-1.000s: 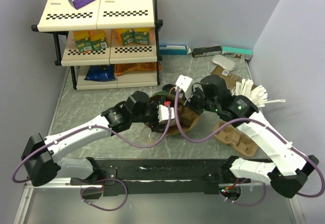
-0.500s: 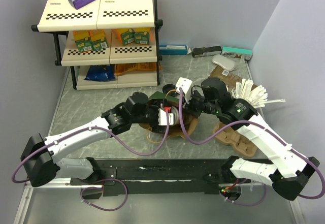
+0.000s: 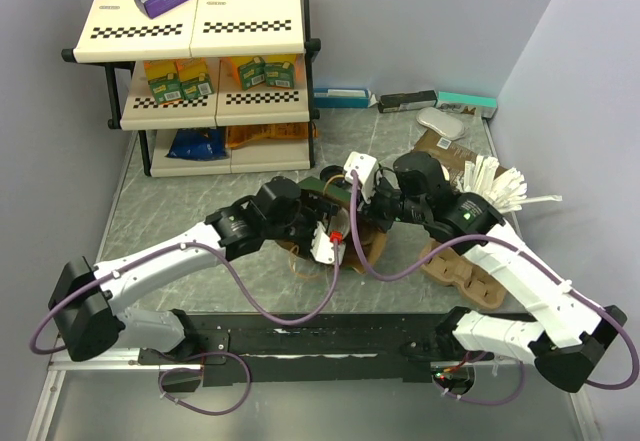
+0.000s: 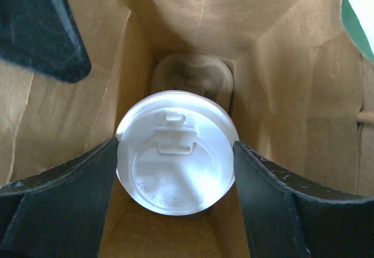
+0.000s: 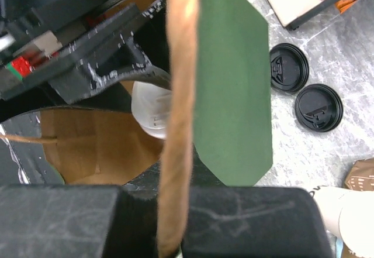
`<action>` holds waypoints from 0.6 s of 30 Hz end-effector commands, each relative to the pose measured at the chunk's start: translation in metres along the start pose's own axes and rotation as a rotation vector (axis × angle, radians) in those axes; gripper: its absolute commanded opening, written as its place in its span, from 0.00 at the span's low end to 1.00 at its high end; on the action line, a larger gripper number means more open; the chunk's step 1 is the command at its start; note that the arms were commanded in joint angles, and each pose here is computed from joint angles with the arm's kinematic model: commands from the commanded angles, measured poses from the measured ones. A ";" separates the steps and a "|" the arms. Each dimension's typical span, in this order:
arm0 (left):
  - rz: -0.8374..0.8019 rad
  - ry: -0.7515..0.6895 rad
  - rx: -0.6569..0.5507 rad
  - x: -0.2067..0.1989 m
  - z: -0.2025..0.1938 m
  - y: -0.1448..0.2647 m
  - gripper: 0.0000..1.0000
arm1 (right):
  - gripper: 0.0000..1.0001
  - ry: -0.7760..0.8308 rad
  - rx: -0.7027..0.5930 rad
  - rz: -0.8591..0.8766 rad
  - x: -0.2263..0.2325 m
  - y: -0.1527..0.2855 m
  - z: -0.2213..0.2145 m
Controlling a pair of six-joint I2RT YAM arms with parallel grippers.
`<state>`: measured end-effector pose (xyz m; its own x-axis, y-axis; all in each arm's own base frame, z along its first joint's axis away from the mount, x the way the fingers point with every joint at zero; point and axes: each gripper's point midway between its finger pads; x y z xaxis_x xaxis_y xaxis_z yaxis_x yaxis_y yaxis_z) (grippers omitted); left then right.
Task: Pack the takeout coffee
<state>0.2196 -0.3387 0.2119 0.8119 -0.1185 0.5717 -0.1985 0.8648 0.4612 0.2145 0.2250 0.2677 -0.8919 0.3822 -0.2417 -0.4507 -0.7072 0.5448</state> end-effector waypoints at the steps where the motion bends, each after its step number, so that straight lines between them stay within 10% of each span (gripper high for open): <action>1: 0.007 -0.122 0.006 0.020 0.008 0.003 0.01 | 0.00 -0.010 -0.063 -0.002 -0.002 0.002 0.022; 18: -0.037 -0.076 -0.027 0.027 0.009 0.007 0.01 | 0.00 0.004 -0.072 -0.021 -0.010 -0.003 0.029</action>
<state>0.2431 -0.3260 0.2179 0.7842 -0.1676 0.5974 -0.2182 0.8268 0.5184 0.2234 0.2312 0.2668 -0.8863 0.3943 -0.2429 -0.4611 -0.7026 0.5420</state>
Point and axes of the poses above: each gripper's point midway between its finger pads, its own y axis back along the fingers, its own x axis along the line the jaws close on, z = x × y, and after that the axes turned 7 degrees about y, right-handed
